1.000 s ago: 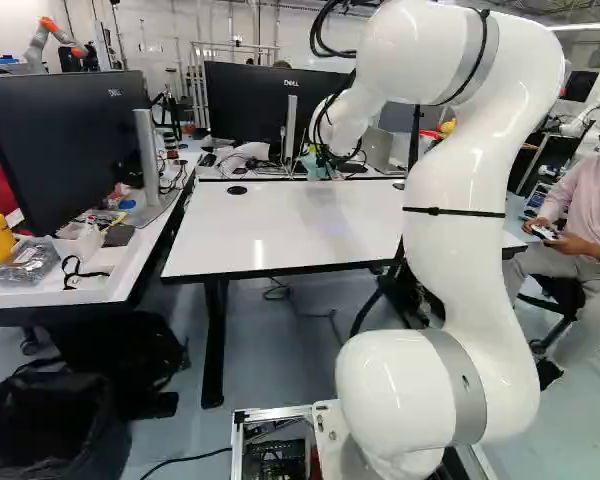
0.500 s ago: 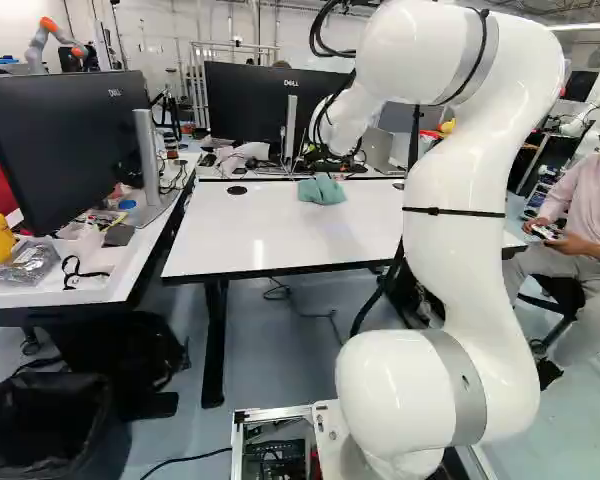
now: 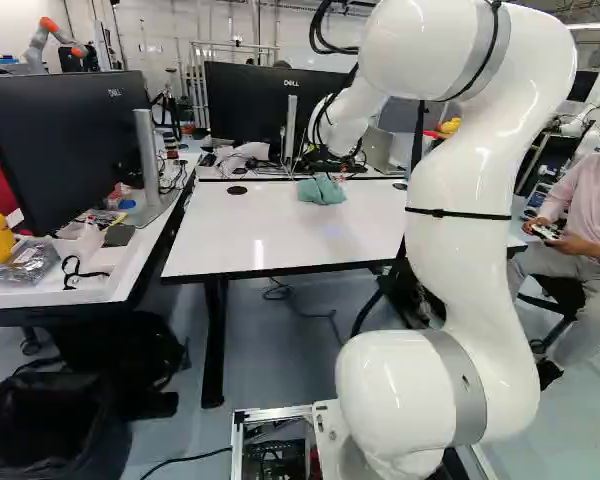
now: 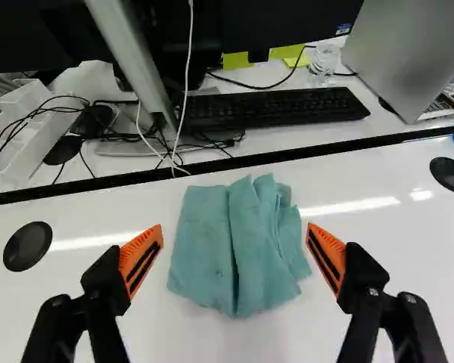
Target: Clean the table with the green towel
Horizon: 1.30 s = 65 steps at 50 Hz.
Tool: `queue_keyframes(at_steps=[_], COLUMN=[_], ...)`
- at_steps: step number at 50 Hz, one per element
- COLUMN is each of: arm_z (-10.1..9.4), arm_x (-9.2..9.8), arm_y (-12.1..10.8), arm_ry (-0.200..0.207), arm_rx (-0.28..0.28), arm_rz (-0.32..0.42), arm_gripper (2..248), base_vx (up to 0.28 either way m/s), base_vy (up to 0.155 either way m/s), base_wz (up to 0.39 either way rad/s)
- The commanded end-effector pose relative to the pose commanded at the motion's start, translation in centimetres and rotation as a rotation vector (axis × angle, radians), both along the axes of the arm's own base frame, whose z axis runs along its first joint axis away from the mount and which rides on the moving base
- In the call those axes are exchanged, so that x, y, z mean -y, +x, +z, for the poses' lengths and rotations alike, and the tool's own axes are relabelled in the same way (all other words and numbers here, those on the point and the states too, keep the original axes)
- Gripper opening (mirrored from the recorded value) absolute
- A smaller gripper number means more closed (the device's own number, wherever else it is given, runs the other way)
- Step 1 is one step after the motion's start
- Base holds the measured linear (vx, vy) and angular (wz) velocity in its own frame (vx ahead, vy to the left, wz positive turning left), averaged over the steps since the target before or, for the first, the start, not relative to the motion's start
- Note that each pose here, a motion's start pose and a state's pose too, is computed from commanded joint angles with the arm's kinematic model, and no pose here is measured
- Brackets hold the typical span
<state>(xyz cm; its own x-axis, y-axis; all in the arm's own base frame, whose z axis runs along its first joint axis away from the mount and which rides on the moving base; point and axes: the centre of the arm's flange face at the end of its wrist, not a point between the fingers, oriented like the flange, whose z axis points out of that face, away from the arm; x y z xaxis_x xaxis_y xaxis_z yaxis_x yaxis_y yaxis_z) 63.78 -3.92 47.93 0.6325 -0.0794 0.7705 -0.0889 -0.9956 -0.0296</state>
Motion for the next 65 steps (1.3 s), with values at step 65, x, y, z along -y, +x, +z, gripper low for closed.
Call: queue_keyframes(at_steps=[65], arm_z=[0.7], arm_x=[-5.2], arm_y=[-12.8], arm_ry=[0.001], arm_rx=[-0.051], arm_rz=[0.087], arm_gripper=[247], base_vx=[0.000], base_vy=[0.000], base_wz=[0.000])
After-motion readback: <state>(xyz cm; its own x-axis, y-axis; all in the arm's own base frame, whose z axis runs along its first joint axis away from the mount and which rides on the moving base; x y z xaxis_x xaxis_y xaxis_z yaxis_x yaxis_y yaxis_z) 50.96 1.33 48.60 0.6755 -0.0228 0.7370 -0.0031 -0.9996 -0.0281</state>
